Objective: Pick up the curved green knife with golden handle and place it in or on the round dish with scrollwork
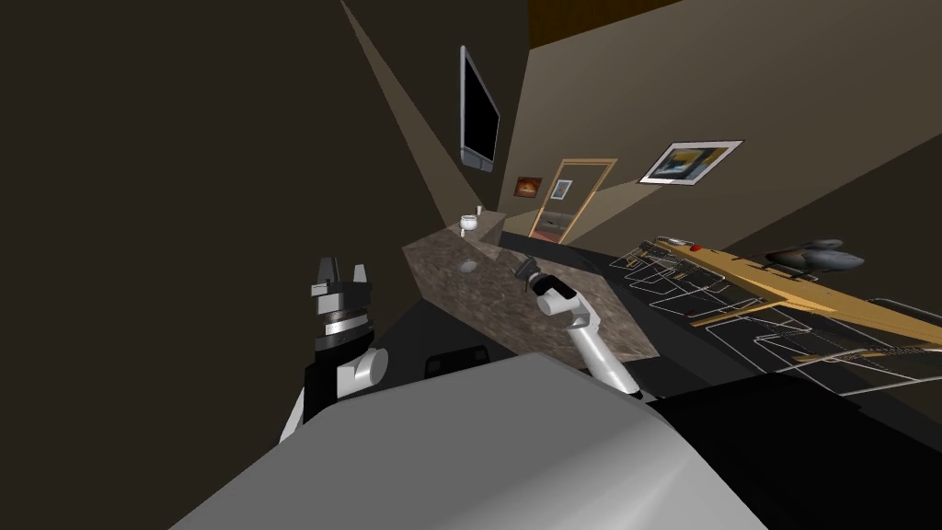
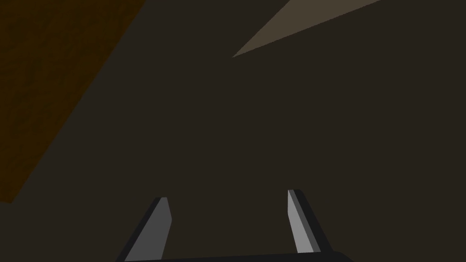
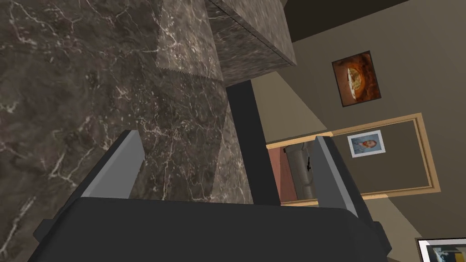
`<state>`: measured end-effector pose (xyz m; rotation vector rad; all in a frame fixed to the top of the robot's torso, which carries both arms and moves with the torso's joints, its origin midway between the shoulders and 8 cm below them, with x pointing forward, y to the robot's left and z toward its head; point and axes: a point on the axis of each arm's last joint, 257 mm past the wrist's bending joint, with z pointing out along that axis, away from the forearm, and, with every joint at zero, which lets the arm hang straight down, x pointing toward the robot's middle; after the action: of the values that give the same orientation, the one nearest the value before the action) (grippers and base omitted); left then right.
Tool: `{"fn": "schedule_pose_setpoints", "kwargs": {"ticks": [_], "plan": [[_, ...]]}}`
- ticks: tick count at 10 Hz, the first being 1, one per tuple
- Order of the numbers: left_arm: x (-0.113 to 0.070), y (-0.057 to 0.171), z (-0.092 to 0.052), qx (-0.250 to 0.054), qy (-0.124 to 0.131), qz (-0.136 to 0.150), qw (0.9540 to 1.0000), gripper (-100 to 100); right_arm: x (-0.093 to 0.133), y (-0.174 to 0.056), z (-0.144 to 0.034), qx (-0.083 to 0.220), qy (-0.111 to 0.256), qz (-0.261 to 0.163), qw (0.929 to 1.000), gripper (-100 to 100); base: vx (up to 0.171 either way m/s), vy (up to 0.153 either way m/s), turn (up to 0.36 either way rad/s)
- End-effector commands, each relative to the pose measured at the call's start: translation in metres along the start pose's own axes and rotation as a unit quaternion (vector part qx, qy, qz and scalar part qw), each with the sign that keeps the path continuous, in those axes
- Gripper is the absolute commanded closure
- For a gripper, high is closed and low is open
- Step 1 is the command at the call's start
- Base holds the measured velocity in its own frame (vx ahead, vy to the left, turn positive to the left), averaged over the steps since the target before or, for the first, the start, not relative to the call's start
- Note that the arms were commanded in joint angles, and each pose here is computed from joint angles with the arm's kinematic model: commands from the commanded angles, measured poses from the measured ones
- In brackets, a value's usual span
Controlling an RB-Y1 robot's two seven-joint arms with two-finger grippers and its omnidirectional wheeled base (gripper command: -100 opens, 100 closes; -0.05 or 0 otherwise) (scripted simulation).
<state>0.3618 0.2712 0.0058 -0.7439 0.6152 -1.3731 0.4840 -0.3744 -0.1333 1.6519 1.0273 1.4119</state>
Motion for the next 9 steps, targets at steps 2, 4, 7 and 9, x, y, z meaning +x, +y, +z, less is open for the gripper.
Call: {"fn": "schedule_pose_setpoints", "kwargs": {"ticks": [2, 4, 7, 9], "plan": [[0.000, 0.000, 0.000, 0.000, 0.000, 0.000, 1.0000, 0, -0.013, -0.005, 0.003, 0.019, -0.019, 0.018, 0.9995, -100, 0.036, 0.048, -0.016], [0.000, 0.000, 0.000, 0.000, 0.000, 0.000, 1.0000, 0, -0.032, -0.006, 0.007, 0.039, -0.046, 0.047, 0.9970, -100, 0.044, 0.051, -0.039], [0.000, 0.000, 0.000, 0.000, 0.000, 0.000, 1.0000, 0, -0.054, -0.010, 0.008, 0.061, -0.080, 0.079, 0.9918, -100, 0.049, 0.052, -0.021], [0.000, 0.000, 0.000, 0.000, 0.000, 0.000, 1.0000, 0, -0.072, -0.009, 0.008, 0.074, -0.108, 0.111, 0.9851, -100, 0.039, 0.047, -0.033]]}}
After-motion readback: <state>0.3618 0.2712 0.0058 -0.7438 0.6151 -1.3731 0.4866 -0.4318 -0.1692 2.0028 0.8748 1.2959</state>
